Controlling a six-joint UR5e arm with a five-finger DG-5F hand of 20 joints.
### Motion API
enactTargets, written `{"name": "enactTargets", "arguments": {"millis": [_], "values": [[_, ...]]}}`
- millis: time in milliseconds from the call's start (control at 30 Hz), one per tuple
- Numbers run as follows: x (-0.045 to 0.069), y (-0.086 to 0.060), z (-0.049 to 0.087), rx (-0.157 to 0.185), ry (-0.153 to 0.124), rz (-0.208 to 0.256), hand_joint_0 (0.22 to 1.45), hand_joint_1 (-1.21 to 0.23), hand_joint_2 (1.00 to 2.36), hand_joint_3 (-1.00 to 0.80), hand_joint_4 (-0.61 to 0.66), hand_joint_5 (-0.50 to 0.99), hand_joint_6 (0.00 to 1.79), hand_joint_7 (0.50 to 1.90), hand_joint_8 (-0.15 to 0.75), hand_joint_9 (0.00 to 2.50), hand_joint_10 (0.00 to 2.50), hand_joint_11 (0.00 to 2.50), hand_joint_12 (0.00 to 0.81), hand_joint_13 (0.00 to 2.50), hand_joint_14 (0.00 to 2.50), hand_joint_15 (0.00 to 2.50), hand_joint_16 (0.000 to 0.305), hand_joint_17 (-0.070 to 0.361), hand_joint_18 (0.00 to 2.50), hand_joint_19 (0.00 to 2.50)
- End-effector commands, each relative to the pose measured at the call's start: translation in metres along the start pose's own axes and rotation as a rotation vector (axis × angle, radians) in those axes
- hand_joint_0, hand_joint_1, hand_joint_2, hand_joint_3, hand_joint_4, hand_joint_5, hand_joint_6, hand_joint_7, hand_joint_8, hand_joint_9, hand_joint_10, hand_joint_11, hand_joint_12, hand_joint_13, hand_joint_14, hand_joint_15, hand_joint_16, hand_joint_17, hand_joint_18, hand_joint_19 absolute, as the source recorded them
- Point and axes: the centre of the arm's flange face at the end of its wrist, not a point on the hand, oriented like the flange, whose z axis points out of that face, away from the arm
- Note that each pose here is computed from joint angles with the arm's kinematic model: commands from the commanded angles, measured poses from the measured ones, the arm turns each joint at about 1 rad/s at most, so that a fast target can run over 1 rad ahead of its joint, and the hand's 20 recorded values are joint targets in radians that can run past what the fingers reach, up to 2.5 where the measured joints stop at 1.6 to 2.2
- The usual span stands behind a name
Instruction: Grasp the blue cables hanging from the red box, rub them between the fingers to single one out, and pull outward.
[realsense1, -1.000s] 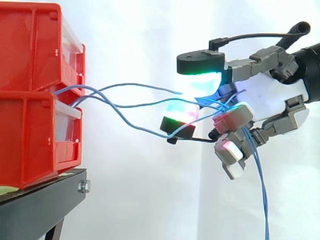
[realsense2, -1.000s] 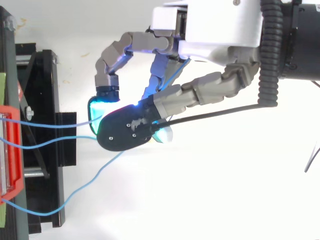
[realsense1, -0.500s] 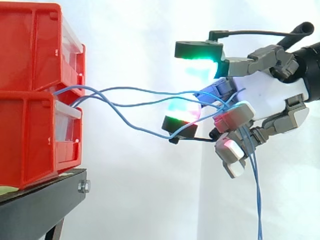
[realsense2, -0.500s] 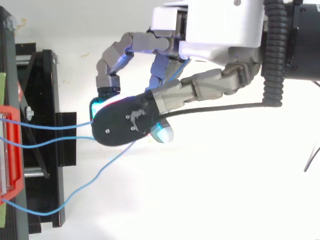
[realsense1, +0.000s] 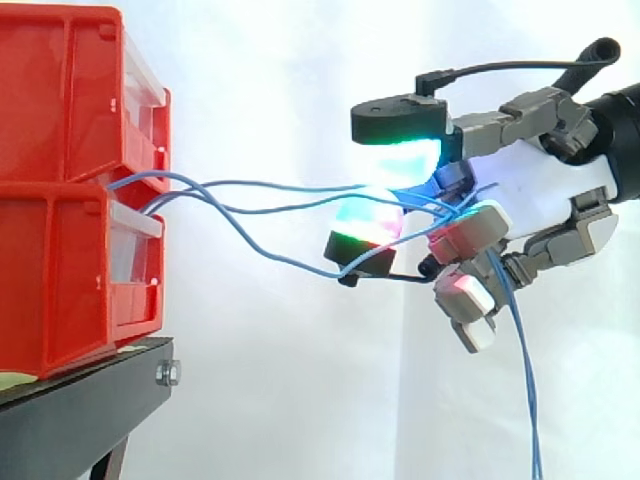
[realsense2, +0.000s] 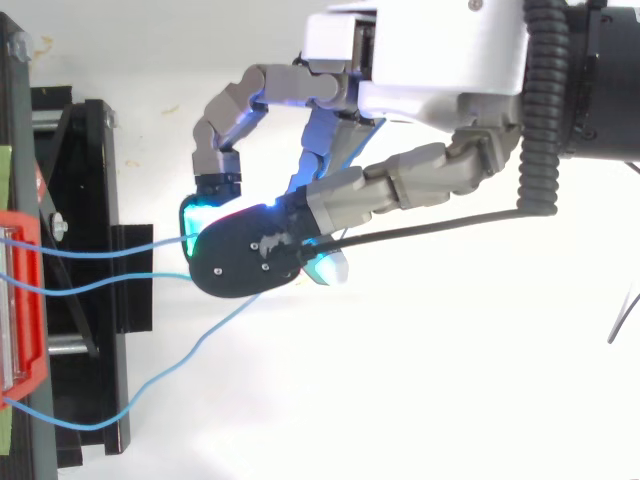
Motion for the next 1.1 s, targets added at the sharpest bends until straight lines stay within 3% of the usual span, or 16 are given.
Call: {"name": "enactTargets", "arguments": {"millis": [0,267,467,633,867,1067], "values": [[-0.0006,0.0004,-0.0003,-0.001,-0.001,-0.001,0.59,-0.72,1.01,-0.14,0.06,-0.14,0.90,0.89,0.297,1.27,0.02,1.15,0.407,1.05,0.03,0.72,0.060,0.135,0.86,0.61],[-0.0004,-0.0005,0.0003,0.001,0.000,0.000,0.60,-0.79,1.02,-0.15,0.08,-0.15,0.91,0.87,0.287,1.24,0.02,1.18,0.396,1.03,0.03,0.73,0.058,0.131,0.83,0.61],[-0.0006,0.0004,-0.0003,-0.001,-0.001,-0.001,0.63,-0.79,1.02,-0.06,0.02,-0.15,0.93,1.04,0.286,1.24,0.02,1.19,0.389,1.03,0.02,0.72,0.054,0.122,0.83,0.62],[0.0008,-0.0008,-0.0001,0.005,0.001,-0.003,0.64,-0.80,1.02,-0.01,-0.03,-0.14,0.94,1.10,0.291,1.26,0.02,1.19,0.385,1.04,0.03,0.73,0.055,0.123,0.84,0.61],[0.0005,-0.0012,-0.0021,0.017,0.003,-0.003,0.58,-0.72,1.02,-0.26,0.08,-0.14,0.93,0.95,0.278,1.27,0.02,1.17,0.378,1.03,0.03,0.74,0.053,0.120,0.81,0.64],[-0.0007,-0.0021,-0.0029,0.025,0.002,-0.004,0.54,-0.59,1.01,-0.40,0.08,-0.14,0.90,0.98,0.285,1.30,0.02,1.15,0.388,1.04,0.03,0.74,0.056,0.126,0.81,0.65]]}}
